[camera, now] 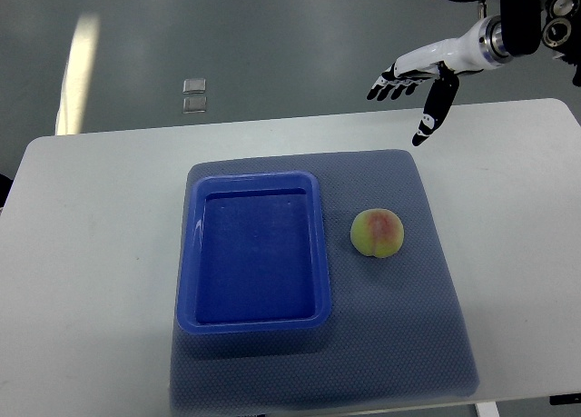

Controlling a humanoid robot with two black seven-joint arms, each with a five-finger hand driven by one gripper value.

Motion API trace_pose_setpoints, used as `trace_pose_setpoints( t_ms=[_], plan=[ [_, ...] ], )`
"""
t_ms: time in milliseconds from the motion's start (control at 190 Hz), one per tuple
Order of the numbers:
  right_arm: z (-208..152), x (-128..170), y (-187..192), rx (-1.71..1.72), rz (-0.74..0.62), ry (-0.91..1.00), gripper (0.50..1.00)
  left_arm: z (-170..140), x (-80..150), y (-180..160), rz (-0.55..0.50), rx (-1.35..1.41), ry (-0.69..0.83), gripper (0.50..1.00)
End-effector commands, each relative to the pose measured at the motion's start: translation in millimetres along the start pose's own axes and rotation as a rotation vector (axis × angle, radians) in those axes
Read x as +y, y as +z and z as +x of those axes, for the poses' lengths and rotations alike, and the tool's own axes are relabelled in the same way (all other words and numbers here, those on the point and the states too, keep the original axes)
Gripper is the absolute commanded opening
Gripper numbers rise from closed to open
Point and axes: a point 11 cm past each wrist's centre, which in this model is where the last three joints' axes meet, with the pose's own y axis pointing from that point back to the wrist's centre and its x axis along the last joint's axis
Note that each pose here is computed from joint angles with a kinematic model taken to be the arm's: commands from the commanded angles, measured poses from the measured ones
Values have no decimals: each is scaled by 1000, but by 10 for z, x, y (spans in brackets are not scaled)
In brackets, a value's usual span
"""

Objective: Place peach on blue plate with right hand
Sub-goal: 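Move the right hand over the mat toward the peach beside the tray, then lower the right hand onto the peach and close fingers around it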

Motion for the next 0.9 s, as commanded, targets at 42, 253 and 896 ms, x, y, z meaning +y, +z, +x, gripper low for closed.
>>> trace_pose_setpoints(
  t_ms=[42, 253, 896],
  plan=[
    [-133, -75, 39, 6, -18, -38, 930, -9, 0, 0, 0, 0, -3, 1000],
    [-554, -268, 220, -66, -8, -124, 930, -9, 0, 0, 0, 0, -3, 1000],
    [-1169, -613, 174, -268, 144, -105, 928, 1, 0, 0, 0, 2, 0, 1000]
  ],
)
